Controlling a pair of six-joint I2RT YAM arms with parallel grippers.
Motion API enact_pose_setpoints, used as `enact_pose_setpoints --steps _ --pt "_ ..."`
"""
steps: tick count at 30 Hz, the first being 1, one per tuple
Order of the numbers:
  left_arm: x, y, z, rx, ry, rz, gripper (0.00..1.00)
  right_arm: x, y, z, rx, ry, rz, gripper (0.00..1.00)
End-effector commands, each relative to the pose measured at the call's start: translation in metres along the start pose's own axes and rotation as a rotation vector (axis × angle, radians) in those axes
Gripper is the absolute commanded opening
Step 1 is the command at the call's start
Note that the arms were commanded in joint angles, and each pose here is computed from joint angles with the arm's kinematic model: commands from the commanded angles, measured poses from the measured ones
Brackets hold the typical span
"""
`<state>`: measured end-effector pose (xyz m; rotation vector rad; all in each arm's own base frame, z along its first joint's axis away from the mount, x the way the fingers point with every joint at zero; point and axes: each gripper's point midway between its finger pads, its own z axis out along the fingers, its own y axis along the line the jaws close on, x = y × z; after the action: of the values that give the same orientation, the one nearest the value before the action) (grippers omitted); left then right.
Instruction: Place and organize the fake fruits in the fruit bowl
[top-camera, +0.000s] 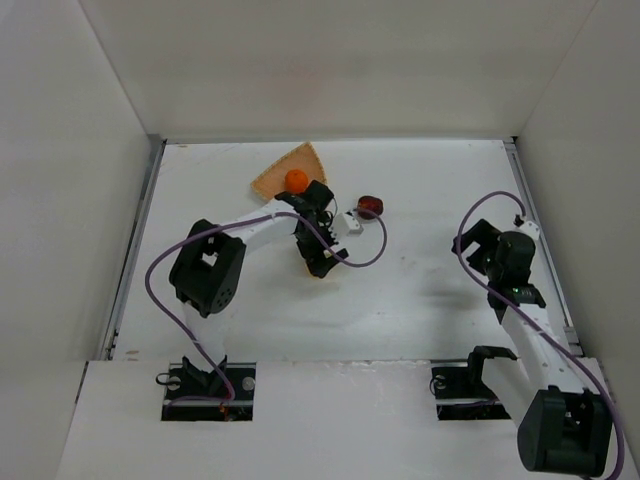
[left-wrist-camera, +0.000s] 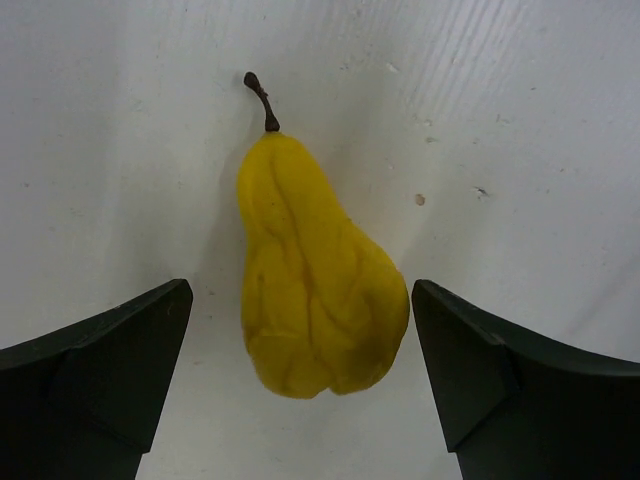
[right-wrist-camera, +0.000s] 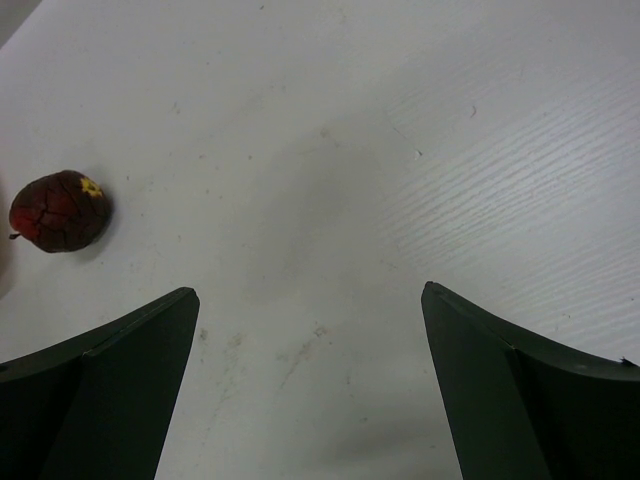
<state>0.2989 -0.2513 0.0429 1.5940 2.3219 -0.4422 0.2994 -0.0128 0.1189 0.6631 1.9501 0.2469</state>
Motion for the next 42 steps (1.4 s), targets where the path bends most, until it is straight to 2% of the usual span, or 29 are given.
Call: enact_pose_setpoints --steps 1,2,3,4,5,8,11,16,21,25,31,33,37,39,42 --pt "0.002 0.003 0.005 -0.024 0.004 0.026 0.88 -0.009 -0.001 0.000 0.012 -0.023 -0.013 1.00" --pt "0.002 0.002 0.005 -0.021 0.003 0.028 0.78 -0.008 -0.002 0.001 0.014 -0.022 -0.014 1.00" --pt "0.001 0.001 0.005 -0.017 -0.001 0.028 0.63 -0.008 -0.002 0.002 0.015 -0.021 -0.014 1.00" --pt "-0.001 0.002 0.004 -0.023 -0.007 0.029 0.40 -0.008 -0.002 0.003 0.015 -0.020 -0.015 1.00" --pt "-0.004 0.007 0.003 -0.040 -0.018 0.021 0.26 -0.009 -0.002 0.004 0.016 -0.018 -0.013 1.00" --pt "-0.020 0.029 -0.016 -0.115 -0.083 -0.006 0.24 -0.010 0.000 0.007 0.016 -0.013 -0.015 1.00" --pt "-0.047 0.053 -0.052 -0.214 -0.219 -0.016 0.24 -0.010 0.001 0.012 0.018 -0.007 -0.017 1.00" --pt "-0.082 0.122 -0.121 -0.489 -0.451 -0.060 0.25 -0.011 0.004 0.028 0.026 0.012 -0.016 1.00" --pt "-0.076 0.223 -0.163 -0.765 -0.536 -0.204 0.27 -0.012 0.017 0.048 0.014 0.051 -0.033 1.00" --pt "-0.064 0.278 -0.157 -0.855 -0.541 -0.265 0.30 -0.012 0.028 0.065 0.008 0.087 -0.043 1.00" --pt "-0.048 0.306 -0.126 -0.842 -0.502 -0.316 0.37 -0.014 0.043 0.081 -0.002 0.119 -0.062 1.00" --pt "-0.043 0.306 -0.120 -0.833 -0.490 -0.330 0.44 -0.015 0.047 0.085 -0.005 0.122 -0.065 1.00" --pt "-0.036 0.300 -0.121 -0.827 -0.487 -0.345 0.72 -0.016 0.065 0.088 -0.043 0.119 -0.086 1.00" --pt "-0.032 0.298 -0.126 -0.829 -0.488 -0.352 0.83 -0.011 0.091 0.090 -0.101 0.125 -0.115 1.00" --pt "-0.026 0.297 -0.134 -0.841 -0.487 -0.364 0.95 0.006 0.142 0.094 -0.204 0.155 -0.179 1.00"
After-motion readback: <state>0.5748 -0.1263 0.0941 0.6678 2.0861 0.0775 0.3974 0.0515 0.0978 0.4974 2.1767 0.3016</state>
